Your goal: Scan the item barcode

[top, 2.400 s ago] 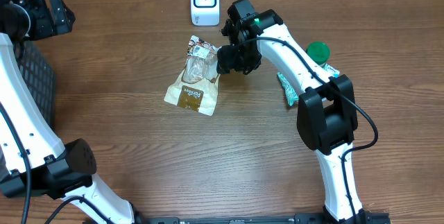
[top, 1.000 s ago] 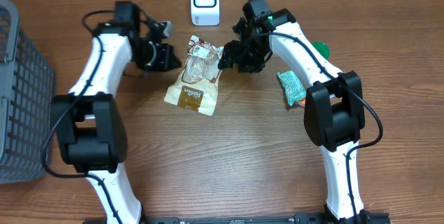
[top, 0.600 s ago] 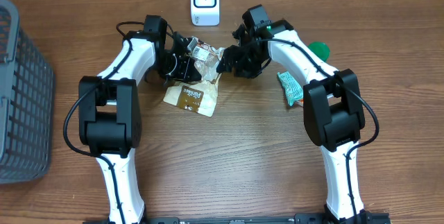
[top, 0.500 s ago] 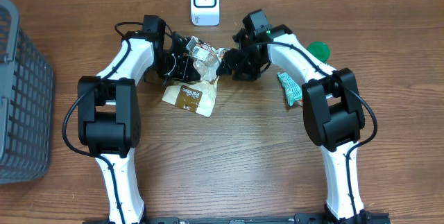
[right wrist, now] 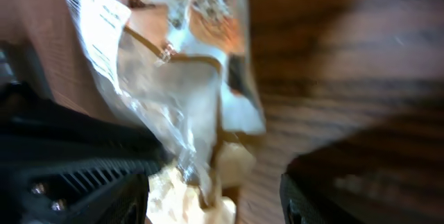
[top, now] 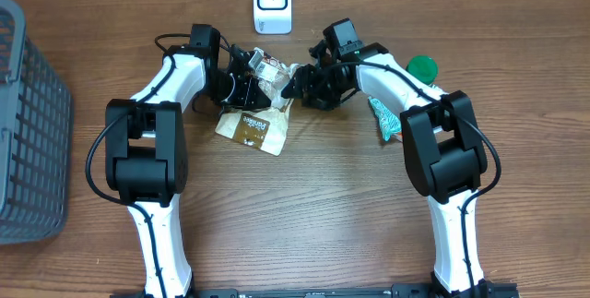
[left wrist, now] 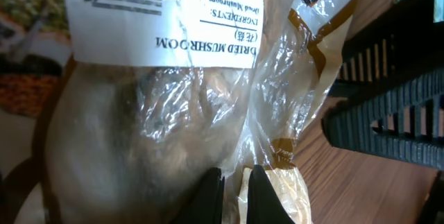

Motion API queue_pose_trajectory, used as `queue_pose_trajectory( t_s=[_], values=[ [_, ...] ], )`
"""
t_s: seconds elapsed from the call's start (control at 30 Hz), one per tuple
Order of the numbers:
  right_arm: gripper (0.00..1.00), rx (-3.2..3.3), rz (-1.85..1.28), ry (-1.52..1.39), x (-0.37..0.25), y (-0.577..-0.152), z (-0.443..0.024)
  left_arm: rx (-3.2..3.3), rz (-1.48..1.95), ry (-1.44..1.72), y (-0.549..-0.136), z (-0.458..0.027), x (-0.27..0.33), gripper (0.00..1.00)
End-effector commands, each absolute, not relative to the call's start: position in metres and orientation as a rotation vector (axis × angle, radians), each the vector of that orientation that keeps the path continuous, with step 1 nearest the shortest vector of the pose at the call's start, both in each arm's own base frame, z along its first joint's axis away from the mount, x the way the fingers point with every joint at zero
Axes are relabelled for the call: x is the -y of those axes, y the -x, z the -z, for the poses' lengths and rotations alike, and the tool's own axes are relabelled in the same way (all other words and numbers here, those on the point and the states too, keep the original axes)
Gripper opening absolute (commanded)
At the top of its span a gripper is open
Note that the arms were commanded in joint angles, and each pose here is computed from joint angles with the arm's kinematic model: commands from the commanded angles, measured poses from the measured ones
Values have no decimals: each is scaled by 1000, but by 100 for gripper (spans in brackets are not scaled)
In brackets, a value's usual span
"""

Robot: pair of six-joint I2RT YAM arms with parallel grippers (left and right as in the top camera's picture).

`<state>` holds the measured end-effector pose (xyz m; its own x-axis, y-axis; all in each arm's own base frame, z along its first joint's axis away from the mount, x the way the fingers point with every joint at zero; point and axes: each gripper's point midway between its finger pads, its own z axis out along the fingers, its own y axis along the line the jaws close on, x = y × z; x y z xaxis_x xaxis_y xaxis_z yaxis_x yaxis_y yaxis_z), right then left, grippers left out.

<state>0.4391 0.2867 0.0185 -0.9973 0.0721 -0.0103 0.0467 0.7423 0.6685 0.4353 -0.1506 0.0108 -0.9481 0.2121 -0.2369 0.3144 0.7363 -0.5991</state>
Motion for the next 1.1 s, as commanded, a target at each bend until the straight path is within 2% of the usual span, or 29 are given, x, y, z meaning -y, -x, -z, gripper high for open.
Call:
queue_pose_trajectory(
  t_s=[0.0,0.13,0.27,0.43,0.47,0.5,0.53,0.67,0.9,1.07],
  values=[
    [59,-2916,-1093,-162,-297,-429,-11,-2868,1012,-380,-421,17,146,4],
    [54,-2904,-1077,-233,-305,-427,-1,-2859,1038,-380,-421,15,148,4],
    [42,-2861,-1072,-380,-306,-433,9,-2848,1050,-382,-422,14,150,4],
    [28,-2762,-1134,-425,-315,-442,13,-2847,1055,-382,-421,14,150,4],
    [24,-2752,-1136,-418,-317,-442,14,-2847,1055,-382,-421,14,150,4],
    [6,-2747,-1127,-409,-319,-442,15,-2847,1056,-382,-421,14,150,4],
    [4,-2748,-1120,-402,-319,-442,16,-2849,1053,-382,-421,14,150,4],
    [4,-2755,-1158,-330,-321,-438,12,-2884,1001,-340,-425,9,134,4],
    [4,-2789,-1212,-218,-307,-436,5,-2851,943,-389,-442,-54,84,4],
    [4,-2791,-1212,-198,-305,-438,1,-2852,928,-355,-444,-51,65,4]
  ],
)
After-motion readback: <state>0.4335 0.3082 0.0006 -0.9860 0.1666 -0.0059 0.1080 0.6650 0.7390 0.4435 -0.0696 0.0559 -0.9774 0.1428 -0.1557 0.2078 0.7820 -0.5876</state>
